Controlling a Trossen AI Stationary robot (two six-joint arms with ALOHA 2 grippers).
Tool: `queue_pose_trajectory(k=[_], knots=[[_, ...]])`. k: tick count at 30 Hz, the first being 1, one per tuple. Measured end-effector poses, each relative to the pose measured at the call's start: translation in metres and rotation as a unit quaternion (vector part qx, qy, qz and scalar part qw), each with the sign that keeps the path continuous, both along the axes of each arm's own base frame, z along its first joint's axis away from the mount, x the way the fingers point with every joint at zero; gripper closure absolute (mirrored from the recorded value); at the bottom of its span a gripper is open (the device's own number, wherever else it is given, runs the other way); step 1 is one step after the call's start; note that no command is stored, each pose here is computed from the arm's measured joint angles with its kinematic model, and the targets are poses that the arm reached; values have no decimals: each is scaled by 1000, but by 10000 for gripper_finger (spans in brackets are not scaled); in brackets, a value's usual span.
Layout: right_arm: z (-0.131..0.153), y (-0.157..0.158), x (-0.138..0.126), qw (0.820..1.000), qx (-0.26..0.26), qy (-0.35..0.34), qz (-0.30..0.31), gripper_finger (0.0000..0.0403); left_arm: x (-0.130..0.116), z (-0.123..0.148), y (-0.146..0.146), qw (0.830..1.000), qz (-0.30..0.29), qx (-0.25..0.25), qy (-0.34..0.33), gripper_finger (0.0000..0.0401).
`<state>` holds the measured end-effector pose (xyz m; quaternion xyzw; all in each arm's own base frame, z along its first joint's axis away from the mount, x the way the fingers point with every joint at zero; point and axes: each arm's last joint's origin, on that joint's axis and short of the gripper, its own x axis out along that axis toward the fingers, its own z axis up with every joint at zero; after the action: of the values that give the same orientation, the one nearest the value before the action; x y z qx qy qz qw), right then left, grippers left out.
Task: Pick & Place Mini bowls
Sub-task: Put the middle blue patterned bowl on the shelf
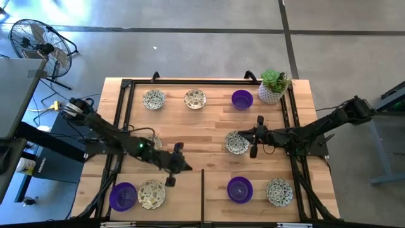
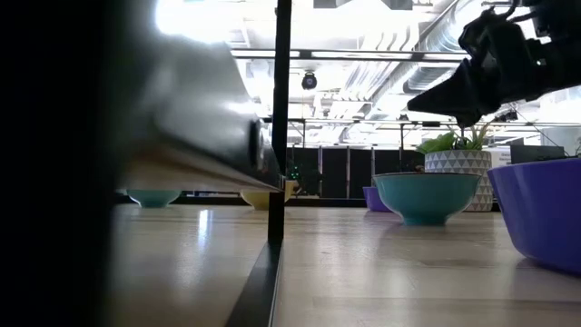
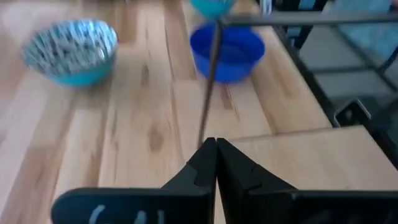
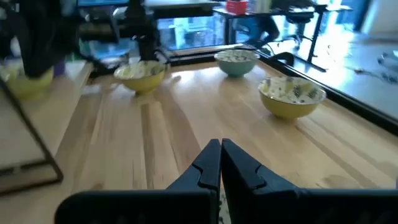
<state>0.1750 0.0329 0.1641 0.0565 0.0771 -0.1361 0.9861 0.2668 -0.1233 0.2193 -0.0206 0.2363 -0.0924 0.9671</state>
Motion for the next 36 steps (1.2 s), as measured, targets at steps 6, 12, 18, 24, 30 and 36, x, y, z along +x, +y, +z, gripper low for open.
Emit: queue_pose_trajectory(k=[6,12,18,24,30,36], knots=[[12,3,11,998,36,39,-22,401,-7,-21,40,995,39,-1,-94,399],[43,8,22,985,44,165,-11,397,-18,-41,85,988,31,-47,-145,399],[60,22,21,967,67,239,58,349,-19,-45,115,987,30,-59,-146,399],[42,35,34,938,62,335,65,283,-19,-45,129,987,27,-50,-148,399],[26,49,57,885,-11,456,93,248,-20,-45,133,988,18,-56,-143,399],[10,54,71,841,-60,528,95,245,-20,-46,132,988,21,-63,-136,399]])
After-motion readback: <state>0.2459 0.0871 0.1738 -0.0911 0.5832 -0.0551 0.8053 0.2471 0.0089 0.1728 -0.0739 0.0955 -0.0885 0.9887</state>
